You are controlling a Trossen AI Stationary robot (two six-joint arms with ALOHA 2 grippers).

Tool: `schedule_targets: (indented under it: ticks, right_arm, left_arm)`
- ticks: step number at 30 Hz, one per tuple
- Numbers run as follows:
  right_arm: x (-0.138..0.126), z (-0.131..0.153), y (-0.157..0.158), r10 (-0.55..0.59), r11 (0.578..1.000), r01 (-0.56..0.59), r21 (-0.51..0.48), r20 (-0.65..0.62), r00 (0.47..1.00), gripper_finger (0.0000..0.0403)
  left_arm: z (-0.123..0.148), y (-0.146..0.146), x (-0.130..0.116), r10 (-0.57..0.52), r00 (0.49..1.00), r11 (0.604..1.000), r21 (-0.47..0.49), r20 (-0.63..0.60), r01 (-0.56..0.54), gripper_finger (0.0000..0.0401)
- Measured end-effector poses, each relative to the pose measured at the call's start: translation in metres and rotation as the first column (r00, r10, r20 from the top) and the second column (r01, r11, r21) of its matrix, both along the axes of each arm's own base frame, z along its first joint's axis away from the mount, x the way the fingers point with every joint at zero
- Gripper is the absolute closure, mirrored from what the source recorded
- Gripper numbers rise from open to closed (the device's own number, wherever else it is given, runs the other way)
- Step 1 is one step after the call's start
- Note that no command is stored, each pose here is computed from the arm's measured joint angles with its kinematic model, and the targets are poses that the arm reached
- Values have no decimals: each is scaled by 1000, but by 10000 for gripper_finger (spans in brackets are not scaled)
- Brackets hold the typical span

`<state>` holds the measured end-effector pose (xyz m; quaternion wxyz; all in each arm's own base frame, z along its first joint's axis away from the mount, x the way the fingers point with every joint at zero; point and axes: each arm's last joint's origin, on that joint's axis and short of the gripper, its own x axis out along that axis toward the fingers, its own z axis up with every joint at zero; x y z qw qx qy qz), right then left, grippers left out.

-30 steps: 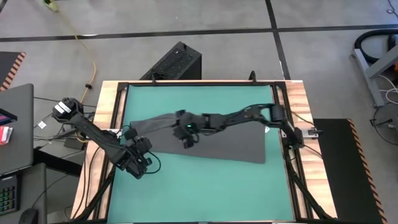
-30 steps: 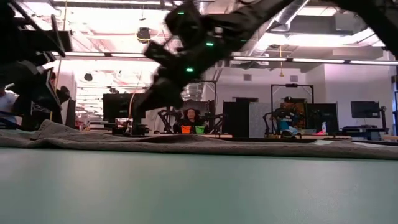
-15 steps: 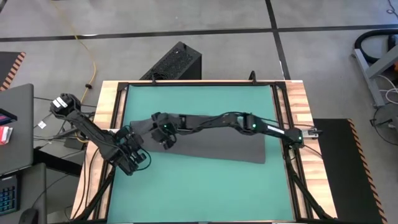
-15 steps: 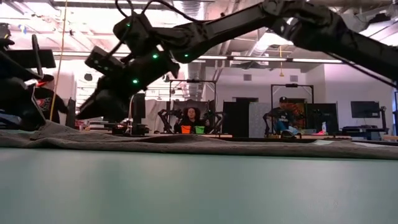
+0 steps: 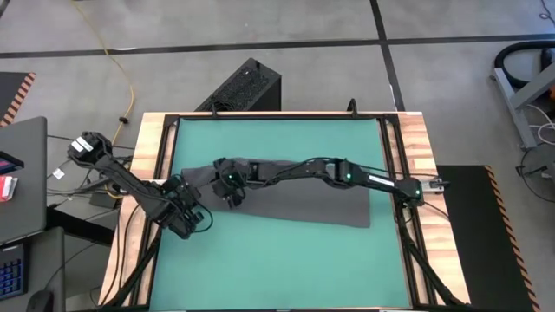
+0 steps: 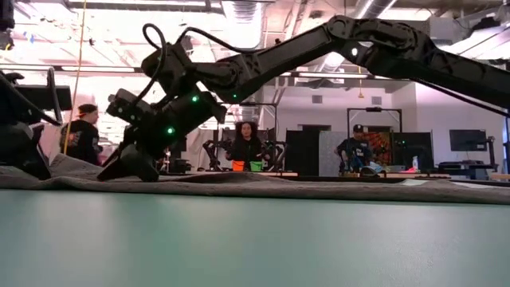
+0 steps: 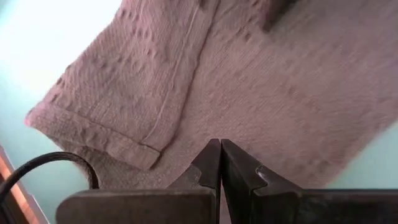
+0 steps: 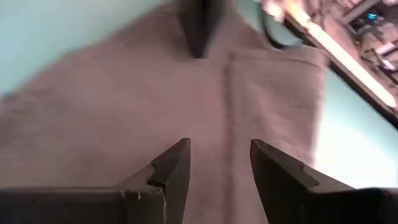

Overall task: Roll towel
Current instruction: Roll the gray towel

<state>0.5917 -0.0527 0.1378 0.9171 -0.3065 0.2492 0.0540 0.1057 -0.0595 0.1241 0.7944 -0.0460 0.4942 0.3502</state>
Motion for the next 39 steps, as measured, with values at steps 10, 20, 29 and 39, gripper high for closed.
schedule_targets:
  ticks: [10,20,29,39]
  right_arm:
    - [-5,-4,-22,-66,997,68,30,-53,996,214]
    - [-5,11,-36,-497,851,506,-139,94,863,224]
    - [-11,51,-33,-372,928,369,55,74,925,230]
    - [-6,38,-33,-73,978,54,201,87,994,271]
  left_arm:
    - [-4,3,0,3,1000,1000,-16,-20,-3,401]
    - [-4,3,0,-7,999,1000,-21,-32,6,401]
    - [-5,3,0,-15,999,1000,-24,-40,14,401]
    - [-5,2,0,-25,999,999,-29,-48,24,401]
